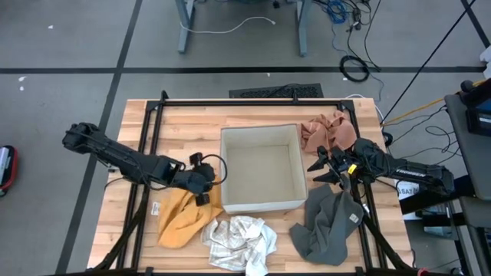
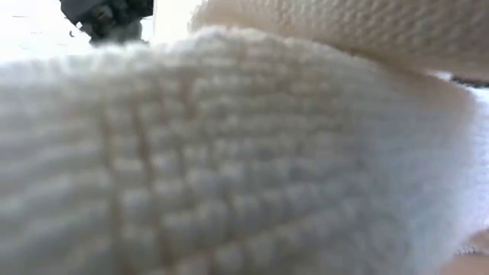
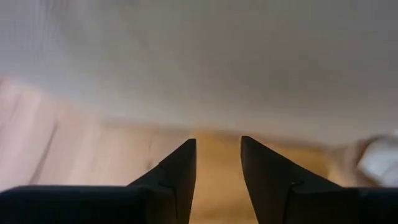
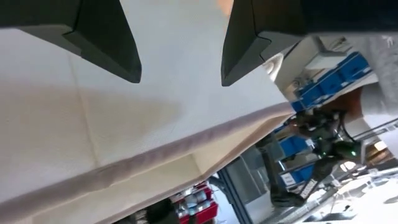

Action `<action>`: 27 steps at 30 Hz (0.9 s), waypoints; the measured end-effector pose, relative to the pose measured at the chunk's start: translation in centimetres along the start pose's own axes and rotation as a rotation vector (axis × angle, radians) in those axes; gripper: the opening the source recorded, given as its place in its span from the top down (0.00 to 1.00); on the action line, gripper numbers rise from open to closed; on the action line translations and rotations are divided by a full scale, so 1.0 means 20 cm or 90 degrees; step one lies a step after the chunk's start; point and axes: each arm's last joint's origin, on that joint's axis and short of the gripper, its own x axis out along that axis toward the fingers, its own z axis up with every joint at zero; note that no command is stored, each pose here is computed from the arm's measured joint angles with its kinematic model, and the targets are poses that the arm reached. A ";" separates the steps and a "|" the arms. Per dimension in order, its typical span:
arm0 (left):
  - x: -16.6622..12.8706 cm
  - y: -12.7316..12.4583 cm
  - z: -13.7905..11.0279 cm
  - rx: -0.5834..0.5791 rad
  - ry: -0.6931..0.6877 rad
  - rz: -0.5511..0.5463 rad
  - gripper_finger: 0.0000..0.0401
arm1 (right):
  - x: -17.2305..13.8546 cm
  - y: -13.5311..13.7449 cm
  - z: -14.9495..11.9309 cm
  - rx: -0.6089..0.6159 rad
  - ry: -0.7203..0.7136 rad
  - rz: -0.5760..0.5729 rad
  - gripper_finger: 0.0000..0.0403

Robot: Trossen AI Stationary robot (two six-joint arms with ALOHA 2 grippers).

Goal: Fold towel
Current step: Adjust the laundry bin

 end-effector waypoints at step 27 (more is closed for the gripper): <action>0.20 0.41 0.03 -0.026 -0.049 0.068 0.67 | 0.11 -0.12 0.02 -0.121 -0.032 -0.235 0.47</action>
